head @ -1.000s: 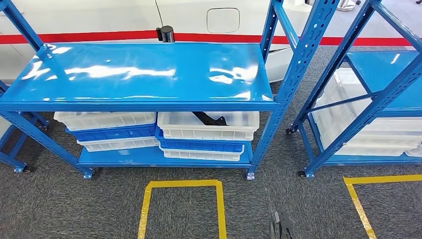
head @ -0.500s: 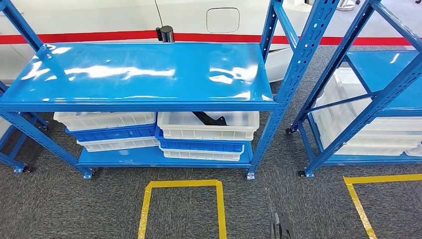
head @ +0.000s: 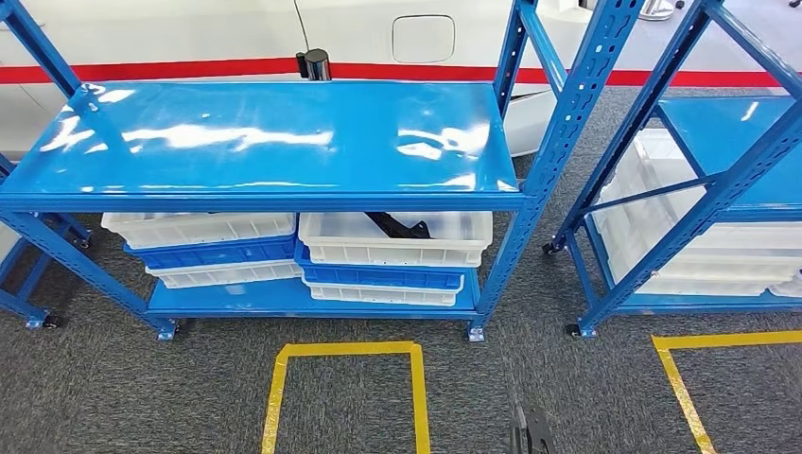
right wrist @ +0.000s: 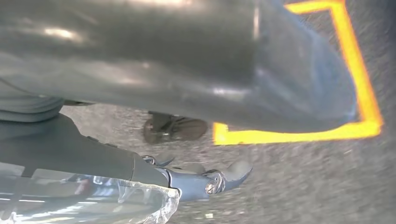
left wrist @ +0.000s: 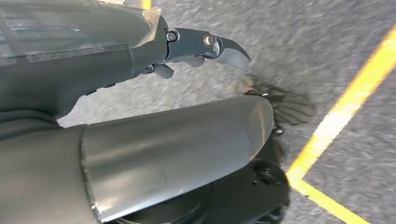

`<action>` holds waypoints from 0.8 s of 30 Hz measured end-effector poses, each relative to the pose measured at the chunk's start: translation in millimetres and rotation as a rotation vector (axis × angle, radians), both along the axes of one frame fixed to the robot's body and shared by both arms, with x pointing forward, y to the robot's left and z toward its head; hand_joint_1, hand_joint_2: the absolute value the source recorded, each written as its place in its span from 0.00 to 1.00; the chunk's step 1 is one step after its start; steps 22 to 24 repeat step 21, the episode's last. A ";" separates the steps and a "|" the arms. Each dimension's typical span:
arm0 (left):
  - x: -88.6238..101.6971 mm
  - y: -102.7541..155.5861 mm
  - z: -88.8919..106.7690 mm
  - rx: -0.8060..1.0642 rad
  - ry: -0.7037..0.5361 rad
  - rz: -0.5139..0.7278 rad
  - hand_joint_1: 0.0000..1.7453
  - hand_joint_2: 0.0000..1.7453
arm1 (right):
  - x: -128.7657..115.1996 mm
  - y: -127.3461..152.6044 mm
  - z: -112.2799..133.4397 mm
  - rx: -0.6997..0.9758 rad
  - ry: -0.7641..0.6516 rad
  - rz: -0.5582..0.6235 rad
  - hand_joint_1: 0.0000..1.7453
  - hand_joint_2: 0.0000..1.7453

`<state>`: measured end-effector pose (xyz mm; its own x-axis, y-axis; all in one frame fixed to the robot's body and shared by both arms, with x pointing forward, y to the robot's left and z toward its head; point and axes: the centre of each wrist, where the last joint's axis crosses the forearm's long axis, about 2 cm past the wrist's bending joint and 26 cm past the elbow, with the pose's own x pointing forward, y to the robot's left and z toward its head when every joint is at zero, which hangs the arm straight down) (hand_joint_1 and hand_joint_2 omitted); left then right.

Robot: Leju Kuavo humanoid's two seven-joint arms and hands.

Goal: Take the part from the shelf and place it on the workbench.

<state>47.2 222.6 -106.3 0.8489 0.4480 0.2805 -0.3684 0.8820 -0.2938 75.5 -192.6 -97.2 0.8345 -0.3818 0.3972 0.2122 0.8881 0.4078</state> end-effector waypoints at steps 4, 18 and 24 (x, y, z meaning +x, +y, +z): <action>-3.0 -1.2 -0.4 0.141 -0.050 0.051 0.00 1.00 | 2.9 -16.8 -2.5 -0.087 -0.076 -0.046 0.00 0.00; 1.5 4.0 0.9 0.345 0.419 -0.055 0.00 1.00 | -31.5 -112.9 -13.4 -0.655 0.429 0.196 0.00 1.00; 4.6 4.9 1.0 0.331 0.413 -0.059 0.00 1.00 | -34.1 -111.1 -13.7 -0.662 0.449 0.201 0.00 1.00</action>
